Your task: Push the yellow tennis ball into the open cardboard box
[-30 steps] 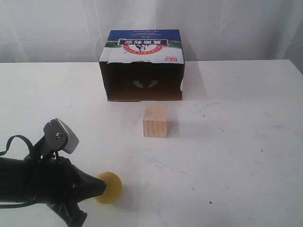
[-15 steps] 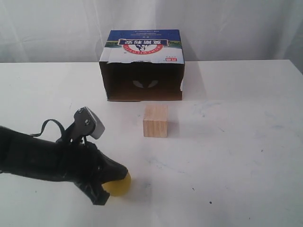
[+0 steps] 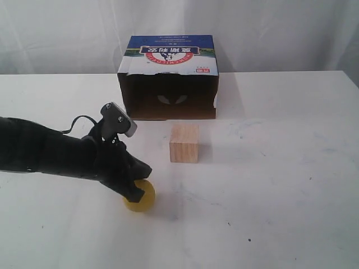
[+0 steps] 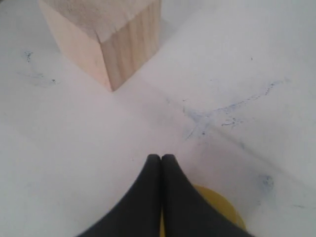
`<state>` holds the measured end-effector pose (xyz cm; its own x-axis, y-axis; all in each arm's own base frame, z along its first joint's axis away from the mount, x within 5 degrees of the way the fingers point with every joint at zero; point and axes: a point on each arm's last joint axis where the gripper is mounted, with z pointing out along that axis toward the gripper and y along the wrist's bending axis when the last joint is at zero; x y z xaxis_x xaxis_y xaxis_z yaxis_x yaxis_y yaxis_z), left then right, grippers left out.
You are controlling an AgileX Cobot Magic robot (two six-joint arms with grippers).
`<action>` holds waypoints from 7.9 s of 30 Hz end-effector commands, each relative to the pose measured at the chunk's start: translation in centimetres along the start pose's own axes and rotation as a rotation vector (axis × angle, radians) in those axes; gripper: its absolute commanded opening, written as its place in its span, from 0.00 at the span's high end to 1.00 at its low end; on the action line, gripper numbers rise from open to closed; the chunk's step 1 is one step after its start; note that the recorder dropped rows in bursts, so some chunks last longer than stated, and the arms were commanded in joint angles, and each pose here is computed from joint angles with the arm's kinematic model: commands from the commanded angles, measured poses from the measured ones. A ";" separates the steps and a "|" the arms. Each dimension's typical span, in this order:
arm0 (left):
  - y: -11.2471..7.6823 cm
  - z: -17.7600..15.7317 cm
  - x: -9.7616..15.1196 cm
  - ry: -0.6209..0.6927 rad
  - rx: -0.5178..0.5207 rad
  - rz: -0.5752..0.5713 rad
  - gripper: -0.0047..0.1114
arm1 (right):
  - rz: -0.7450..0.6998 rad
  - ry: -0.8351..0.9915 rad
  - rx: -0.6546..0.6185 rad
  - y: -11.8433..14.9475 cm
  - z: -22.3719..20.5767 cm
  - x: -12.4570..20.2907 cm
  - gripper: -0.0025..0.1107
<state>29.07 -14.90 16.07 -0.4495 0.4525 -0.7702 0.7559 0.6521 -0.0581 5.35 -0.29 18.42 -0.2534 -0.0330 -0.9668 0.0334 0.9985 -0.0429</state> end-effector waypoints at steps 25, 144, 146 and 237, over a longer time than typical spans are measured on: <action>-0.7 2.3 0.3 -0.047 0.180 -0.110 0.96 | 0.005 -0.001 0.002 0.0 0.0 0.2 0.98; 14.1 5.8 -3.5 -0.218 -0.085 0.031 0.96 | 0.022 -0.001 0.002 0.0 0.0 0.2 0.98; 13.8 4.7 -4.4 -0.237 -0.094 0.021 0.96 | 0.022 -0.001 0.002 0.0 0.0 0.2 0.98; 12.7 3.1 -1.5 -0.240 0.004 -0.083 0.96 | 0.048 -0.001 0.002 0.0 0.0 0.2 0.98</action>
<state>42.42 -9.68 15.31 -0.3674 0.2055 -0.9071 0.7327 0.6646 -0.1462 5.35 -0.29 18.42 -0.2517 0.0100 -0.9677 0.0437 0.9990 -0.0011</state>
